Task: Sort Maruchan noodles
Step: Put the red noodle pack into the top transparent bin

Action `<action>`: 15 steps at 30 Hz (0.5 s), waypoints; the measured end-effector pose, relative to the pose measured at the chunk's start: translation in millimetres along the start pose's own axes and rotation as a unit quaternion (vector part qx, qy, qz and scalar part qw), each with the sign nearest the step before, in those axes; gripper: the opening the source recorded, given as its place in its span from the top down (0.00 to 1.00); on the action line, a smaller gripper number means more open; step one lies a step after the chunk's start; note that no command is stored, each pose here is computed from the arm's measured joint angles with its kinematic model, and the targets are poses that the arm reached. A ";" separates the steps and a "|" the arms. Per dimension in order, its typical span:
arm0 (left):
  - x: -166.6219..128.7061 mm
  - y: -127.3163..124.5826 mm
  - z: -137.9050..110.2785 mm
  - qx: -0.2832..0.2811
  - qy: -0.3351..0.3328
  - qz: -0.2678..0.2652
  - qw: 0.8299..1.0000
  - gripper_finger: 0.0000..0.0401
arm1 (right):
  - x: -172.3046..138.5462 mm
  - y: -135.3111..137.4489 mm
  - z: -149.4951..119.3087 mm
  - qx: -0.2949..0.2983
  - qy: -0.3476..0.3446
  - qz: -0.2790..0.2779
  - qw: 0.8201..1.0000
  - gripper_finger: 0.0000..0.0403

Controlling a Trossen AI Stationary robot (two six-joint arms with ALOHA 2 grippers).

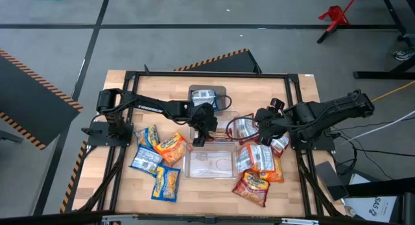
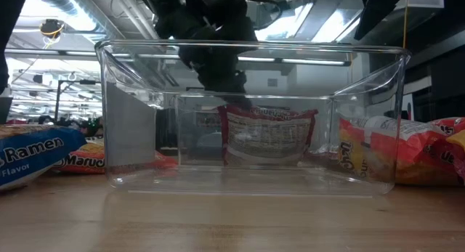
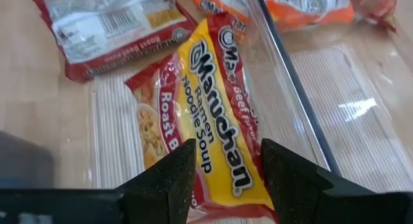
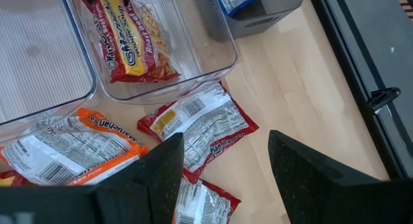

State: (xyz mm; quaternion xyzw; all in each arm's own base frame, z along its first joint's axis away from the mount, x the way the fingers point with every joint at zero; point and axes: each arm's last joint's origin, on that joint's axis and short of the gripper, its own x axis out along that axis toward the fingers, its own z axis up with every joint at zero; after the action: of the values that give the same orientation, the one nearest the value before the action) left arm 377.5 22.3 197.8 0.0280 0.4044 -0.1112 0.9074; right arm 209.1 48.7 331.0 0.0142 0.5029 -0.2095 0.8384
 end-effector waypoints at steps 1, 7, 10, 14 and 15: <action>0.5 0.0 -0.5 0.000 0.002 0.000 1.000 0.58 | 0.0 0.0 0.0 0.000 0.000 0.000 1.000 0.48; 0.3 0.6 -3.5 -0.004 0.016 -0.001 1.000 0.58 | 0.0 0.0 0.0 -0.003 -0.001 -0.001 1.000 0.48; 0.0 2.2 -5.2 -0.011 0.025 0.010 1.000 0.58 | 0.0 0.1 0.2 -0.009 -0.001 0.000 1.000 0.48; 0.0 3.0 -5.1 -0.011 0.026 0.022 0.999 0.59 | 0.0 0.1 0.3 -0.011 -0.002 0.000 1.000 0.48; 0.0 3.1 -5.2 -0.011 0.027 0.027 0.999 0.59 | 0.0 0.1 0.3 -0.011 -0.002 0.000 1.000 0.48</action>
State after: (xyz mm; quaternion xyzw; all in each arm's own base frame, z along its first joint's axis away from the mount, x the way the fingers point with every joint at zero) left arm 374.4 26.1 194.2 0.0319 0.4294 -0.0813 0.8989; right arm 209.3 48.8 331.1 0.0045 0.5037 -0.2042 0.8394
